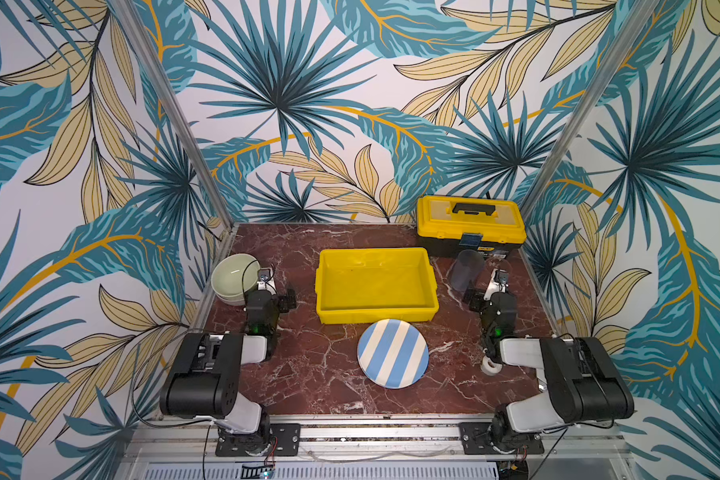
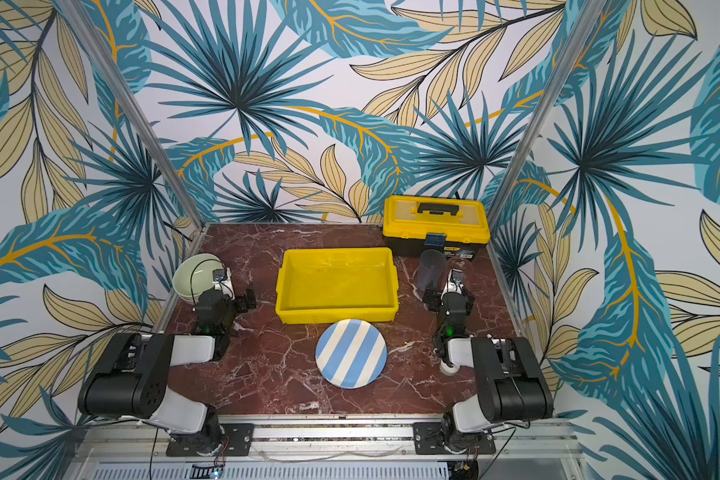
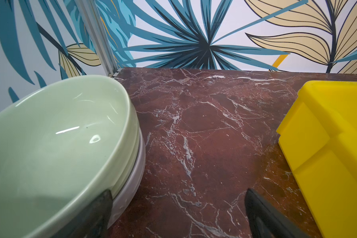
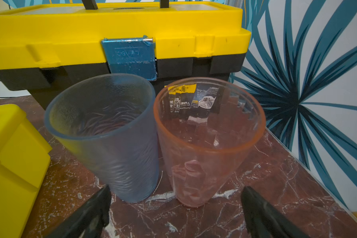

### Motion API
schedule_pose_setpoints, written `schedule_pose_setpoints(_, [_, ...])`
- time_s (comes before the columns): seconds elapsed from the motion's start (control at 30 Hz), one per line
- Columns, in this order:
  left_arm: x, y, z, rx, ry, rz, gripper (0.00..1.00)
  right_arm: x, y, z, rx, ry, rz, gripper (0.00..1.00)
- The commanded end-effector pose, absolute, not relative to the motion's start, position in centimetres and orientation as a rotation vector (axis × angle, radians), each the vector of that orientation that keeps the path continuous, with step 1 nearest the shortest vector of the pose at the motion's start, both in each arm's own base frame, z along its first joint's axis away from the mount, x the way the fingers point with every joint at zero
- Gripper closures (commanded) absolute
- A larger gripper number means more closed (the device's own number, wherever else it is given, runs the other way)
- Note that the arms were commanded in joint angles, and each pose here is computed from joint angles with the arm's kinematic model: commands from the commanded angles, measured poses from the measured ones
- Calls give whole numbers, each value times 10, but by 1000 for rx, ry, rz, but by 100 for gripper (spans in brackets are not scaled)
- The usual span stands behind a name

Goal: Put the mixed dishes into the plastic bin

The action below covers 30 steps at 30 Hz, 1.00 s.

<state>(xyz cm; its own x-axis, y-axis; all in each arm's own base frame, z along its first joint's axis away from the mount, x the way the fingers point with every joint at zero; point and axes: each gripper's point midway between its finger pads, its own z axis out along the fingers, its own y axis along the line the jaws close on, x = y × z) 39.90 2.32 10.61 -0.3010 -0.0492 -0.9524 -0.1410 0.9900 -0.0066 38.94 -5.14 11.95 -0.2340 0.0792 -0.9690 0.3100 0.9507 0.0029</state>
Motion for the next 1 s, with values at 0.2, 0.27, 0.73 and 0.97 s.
schedule_pose_setpoints(0.2, [403,26,115,-137,1856,99,0,387,-51,115,281,1809,-223,0])
schedule_pose_setpoints(0.27, [403,26,115,-138,1855,99,0,387,-51,115,282,1809,-223,0])
schedule_pose_setpoints(0.73, [403,26,114,-137,1857,99,1,385,-54,116,298,1796,-234,0])
schedule_pose_setpoints(0.97, [402,27,116,-139,1852,102,0,378,-63,120,355,1768,-265,0])
